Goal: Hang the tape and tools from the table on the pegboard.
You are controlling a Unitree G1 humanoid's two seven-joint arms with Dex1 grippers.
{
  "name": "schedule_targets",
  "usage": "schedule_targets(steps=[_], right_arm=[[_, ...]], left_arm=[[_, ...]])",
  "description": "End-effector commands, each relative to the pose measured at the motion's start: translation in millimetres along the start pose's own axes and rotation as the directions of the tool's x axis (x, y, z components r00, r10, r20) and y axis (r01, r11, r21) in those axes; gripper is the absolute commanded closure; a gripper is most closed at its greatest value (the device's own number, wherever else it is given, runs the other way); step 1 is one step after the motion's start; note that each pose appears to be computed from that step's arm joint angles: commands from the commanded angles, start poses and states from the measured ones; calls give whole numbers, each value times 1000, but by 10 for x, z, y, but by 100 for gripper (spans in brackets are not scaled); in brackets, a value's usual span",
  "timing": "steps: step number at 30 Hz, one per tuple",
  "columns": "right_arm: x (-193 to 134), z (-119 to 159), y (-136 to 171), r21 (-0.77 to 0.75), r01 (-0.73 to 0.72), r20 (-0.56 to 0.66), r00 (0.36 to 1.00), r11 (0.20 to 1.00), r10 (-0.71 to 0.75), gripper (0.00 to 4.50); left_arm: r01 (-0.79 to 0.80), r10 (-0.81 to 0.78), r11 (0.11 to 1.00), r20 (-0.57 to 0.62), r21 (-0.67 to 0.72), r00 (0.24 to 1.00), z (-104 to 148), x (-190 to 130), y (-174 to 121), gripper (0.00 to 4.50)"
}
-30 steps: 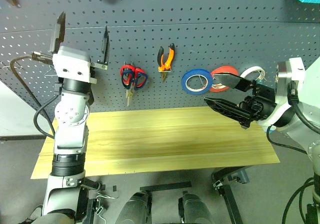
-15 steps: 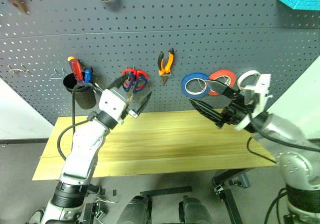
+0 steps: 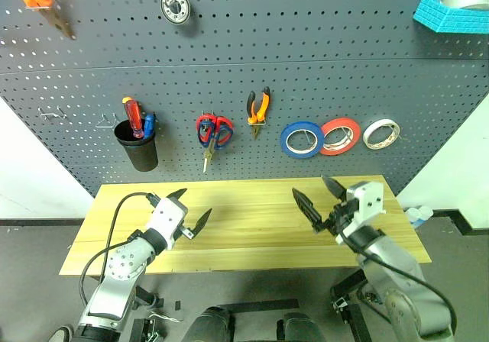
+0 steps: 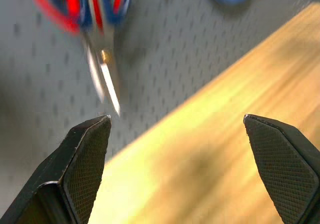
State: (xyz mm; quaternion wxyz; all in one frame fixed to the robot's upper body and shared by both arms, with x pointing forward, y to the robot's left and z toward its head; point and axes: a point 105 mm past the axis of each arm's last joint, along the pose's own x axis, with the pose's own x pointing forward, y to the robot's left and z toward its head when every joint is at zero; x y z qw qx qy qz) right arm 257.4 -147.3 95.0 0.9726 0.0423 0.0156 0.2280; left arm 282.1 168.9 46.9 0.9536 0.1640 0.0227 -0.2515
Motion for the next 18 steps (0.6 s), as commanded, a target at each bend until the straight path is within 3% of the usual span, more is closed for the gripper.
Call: schedule_targets(steps=[1, 9, 14, 18], right_arm=[[-29, -54, -30, -1, 10, 22, 1000, 1000, -10, 0], [-78, -204, 151, 87, -64, -1, 998, 994, 64, 0], [-122, -285, 152, 95, -14, -24, 1000, 995, 17, 0], [-70, -307, 43, 77, 52, -10, 999, 996, -52, 0]], left_arm=[[-40, 40, 999, -6, -29, 999, -77, -22, 123, 7], [-12, 12, 999, 3, -52, 1000, -145, -56, 120, 7], [-74, 73, 995, -22, -62, 997, -199, -247, 227, 7], [-42, 42, 996, -9, -73, 999, -154, -319, 84, 7]])
